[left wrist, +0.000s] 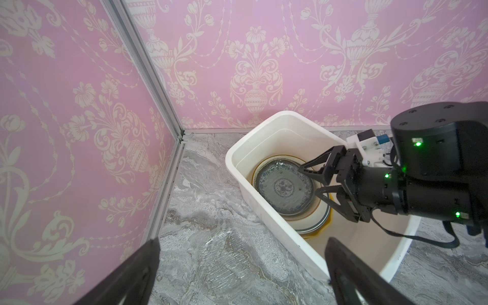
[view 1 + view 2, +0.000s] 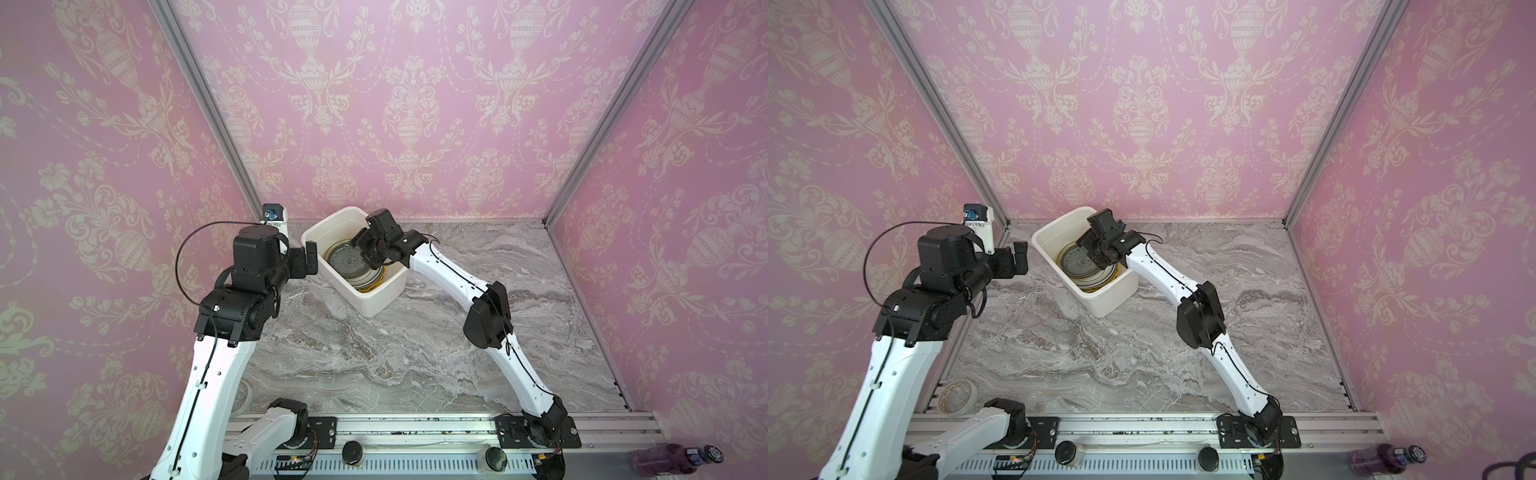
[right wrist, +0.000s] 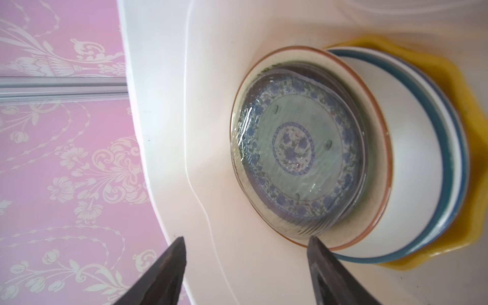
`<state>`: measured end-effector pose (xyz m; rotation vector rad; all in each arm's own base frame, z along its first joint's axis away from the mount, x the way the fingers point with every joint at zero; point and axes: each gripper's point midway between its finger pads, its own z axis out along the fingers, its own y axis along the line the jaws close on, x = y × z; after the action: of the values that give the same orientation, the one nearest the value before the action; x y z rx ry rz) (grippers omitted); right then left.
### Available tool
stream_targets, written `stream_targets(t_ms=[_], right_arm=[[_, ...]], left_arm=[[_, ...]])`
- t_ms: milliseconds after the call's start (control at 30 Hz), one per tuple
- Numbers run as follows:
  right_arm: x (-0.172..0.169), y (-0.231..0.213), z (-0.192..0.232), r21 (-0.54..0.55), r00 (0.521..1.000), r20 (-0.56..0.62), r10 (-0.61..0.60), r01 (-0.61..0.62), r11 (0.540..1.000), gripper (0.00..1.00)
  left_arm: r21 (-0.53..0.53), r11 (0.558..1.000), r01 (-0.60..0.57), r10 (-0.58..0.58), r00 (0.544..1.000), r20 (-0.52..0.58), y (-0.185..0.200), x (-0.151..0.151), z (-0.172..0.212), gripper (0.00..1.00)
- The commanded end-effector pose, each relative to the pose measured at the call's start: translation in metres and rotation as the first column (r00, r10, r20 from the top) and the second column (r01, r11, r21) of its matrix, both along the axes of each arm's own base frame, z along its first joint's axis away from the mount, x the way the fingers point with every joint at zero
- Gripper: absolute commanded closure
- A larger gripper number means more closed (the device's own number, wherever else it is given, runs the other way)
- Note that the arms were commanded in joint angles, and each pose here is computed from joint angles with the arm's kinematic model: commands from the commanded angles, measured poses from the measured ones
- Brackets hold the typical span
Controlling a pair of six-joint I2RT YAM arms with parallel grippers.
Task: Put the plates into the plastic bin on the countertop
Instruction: 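Open the right gripper and raise it out of the bin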
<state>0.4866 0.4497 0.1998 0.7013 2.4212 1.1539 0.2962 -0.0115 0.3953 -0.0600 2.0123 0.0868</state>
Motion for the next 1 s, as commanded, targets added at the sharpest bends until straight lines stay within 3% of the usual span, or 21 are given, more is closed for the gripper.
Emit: stream_targets(t_ms=[0,167,333,433,500,600,767,867,967], right_arm=[[-0.002,-0.010,0.063,0.012,0.991,0.134,0.020,-0.022,1.000,0.29],[-0.012,-0.023,0.104,-0.037,0.969,0.238,0.070,-0.063,0.997,0.32],[-0.036,-0.040,0.153,-0.135,0.906,0.375,0.195,-0.155,0.979,0.35],[-0.059,-0.057,0.177,-0.200,0.861,0.434,0.265,-0.194,0.960,0.36],[-0.078,-0.069,0.188,-0.244,0.829,0.455,0.324,-0.233,0.941,0.37],[-0.112,-0.081,0.194,-0.283,0.781,0.456,0.426,-0.326,0.902,0.37],[-0.168,-0.100,0.185,-0.275,0.733,0.412,0.541,-0.466,0.841,0.37],[-0.198,-0.113,0.175,-0.257,0.711,0.396,0.581,-0.522,0.814,0.37],[-0.222,-0.127,0.159,-0.260,0.699,0.367,0.614,-0.557,0.789,0.37]], left_arm=[[-0.013,0.996,-0.092,0.091,0.996,-0.022,0.014,-0.014,0.005,0.01],[-0.050,0.986,-0.159,0.155,0.985,-0.068,0.023,-0.026,0.010,0.01],[-0.158,0.970,-0.187,0.155,0.969,-0.195,0.017,-0.035,-0.006,0.01],[-0.251,0.933,-0.256,0.170,0.933,-0.318,0.017,-0.043,-0.029,0.01],[-0.324,0.889,-0.324,0.163,0.885,-0.437,0.016,-0.049,-0.051,0.01],[-0.347,0.832,-0.433,0.169,0.794,-0.584,0.019,-0.061,-0.085,0.01],[-0.323,0.760,-0.563,0.215,0.688,-0.693,0.030,-0.077,-0.133,0.01],[-0.318,0.735,-0.599,0.234,0.665,-0.709,0.036,-0.081,-0.158,0.01],[-0.352,0.743,-0.569,0.217,0.702,-0.678,0.039,-0.074,-0.175,0.01]])
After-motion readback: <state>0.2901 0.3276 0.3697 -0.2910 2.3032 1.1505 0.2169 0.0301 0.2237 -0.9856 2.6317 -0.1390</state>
